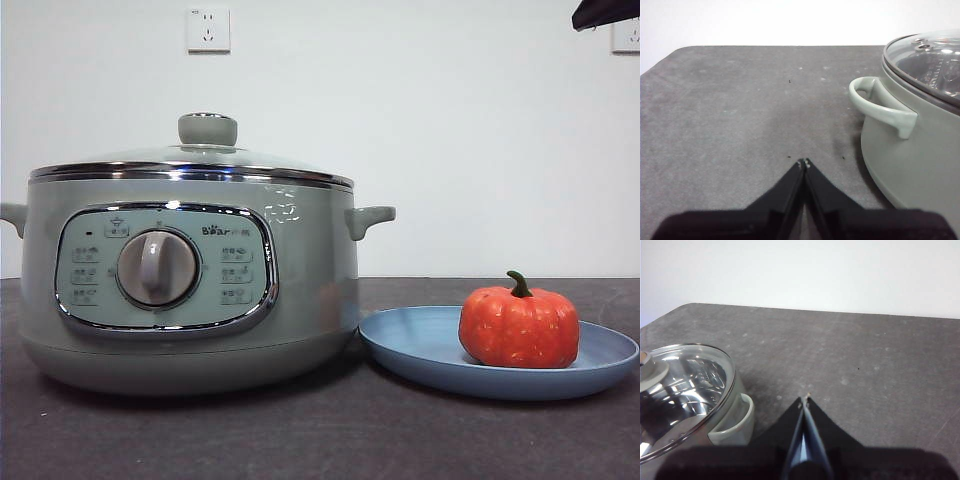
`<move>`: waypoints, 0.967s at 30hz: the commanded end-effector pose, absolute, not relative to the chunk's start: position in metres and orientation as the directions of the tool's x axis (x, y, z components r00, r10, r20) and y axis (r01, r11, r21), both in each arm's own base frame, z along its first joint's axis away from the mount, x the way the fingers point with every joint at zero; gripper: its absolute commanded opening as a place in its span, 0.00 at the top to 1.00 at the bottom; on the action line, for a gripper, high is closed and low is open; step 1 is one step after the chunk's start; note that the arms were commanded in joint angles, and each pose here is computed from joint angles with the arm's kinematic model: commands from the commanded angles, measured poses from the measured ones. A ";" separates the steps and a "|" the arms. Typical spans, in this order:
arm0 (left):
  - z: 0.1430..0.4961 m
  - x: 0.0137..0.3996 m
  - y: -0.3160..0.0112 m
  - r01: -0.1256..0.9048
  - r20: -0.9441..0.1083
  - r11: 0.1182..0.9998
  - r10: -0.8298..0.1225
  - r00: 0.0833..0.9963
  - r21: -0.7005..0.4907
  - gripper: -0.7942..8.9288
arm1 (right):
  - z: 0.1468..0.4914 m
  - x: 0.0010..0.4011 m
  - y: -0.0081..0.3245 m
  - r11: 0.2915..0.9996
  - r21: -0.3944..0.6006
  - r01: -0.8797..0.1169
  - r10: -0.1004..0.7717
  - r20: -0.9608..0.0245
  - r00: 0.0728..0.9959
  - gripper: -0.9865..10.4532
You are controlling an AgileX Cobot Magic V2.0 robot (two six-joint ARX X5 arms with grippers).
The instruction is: Take the pumpkin out from the steamer,put the pumpkin in the blue plate,close the lid
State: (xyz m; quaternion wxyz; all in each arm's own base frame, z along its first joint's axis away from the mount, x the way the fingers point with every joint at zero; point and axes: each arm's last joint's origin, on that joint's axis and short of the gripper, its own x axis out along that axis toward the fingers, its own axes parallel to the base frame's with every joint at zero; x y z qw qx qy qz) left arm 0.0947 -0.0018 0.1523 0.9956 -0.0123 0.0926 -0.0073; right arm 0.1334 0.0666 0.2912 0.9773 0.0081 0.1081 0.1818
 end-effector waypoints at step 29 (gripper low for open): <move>0.147 0.095 -0.002 0.013 -0.200 0.999 -0.019 0.980 -0.033 0.92 | 0.172 0.093 0.011 0.982 0.021 -0.189 0.190 -0.143 0.971 0.91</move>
